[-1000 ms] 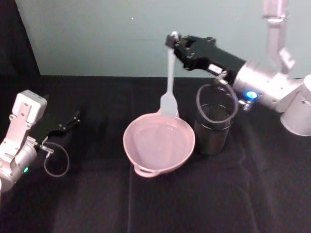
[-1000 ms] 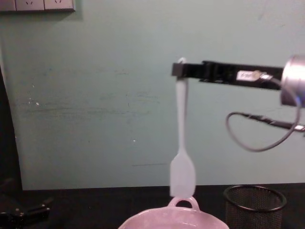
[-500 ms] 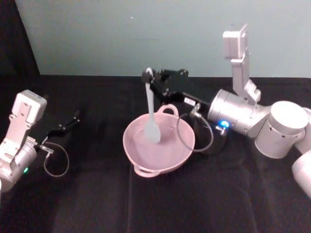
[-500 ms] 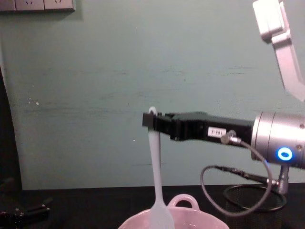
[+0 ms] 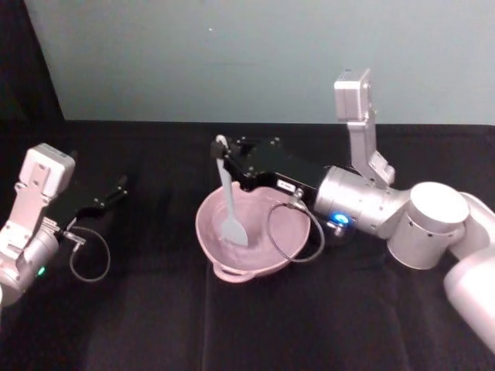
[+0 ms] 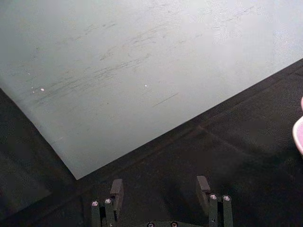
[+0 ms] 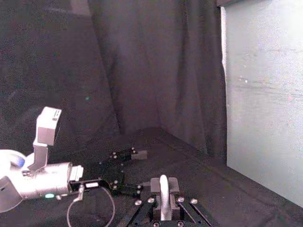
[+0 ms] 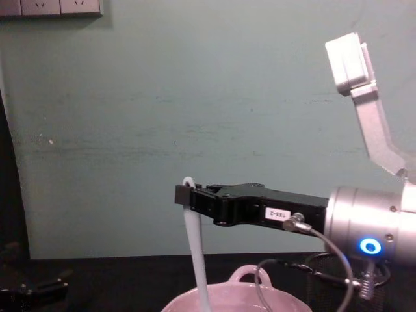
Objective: Use the one hand to pick up the spoon and stir the clear water in the bowl.
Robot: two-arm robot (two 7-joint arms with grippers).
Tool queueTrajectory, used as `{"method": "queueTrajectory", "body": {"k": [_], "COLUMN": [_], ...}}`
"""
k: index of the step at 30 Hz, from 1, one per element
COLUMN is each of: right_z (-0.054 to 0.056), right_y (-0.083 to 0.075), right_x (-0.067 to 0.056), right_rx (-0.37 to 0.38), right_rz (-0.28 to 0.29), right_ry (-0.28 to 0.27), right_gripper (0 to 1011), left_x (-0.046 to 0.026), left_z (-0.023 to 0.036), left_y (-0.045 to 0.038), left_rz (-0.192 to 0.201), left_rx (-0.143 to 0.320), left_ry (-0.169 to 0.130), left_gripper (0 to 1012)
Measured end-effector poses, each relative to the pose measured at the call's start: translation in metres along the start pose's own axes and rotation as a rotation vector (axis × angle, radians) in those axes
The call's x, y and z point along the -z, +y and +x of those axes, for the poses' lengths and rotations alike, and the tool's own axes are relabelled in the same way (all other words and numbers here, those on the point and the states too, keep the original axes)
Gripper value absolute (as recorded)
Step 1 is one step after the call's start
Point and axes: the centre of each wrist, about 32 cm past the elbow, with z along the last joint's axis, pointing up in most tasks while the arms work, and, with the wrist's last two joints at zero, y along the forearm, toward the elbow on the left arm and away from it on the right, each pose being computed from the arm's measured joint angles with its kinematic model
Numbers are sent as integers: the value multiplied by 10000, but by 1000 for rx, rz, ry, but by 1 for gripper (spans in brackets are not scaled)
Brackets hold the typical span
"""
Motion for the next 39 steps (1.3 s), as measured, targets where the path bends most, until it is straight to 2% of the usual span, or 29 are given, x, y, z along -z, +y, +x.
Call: {"method": "queueTrajectory", "body": {"k": [8,15,20,24,29,31,34,39], "right_z": [117,239,333,402,437,432,389,293], "right_y": [186,254,238,158,-65,-125,-301,-450], "right_x": [2,-38,-38,-42,-40,-45,-45,-47], "right_rx": [1,22,48,78,132,143,165,169], "right_rz": [23,36,31,31,33,34,28,30], "right_ry": [10,7,7,2,-6,-8,-12,-14], "right_gripper": [109,109,109,109,110,109,109,109], "left_x": [0,0,0,0,0,0,0,0], "left_z": [0,0,0,0,0,0,0,0], "left_y": [0,0,0,0,0,0,0,0], "left_rz": [0,0,0,0,0,0,0,0], "left_rx": [0,0,0,0,0,0,0,0], "left_ry": [0,0,0,0,0,0,0,0], "left_gripper": [1011,1011,1011,1011,1011,1011,1011,1011]}}
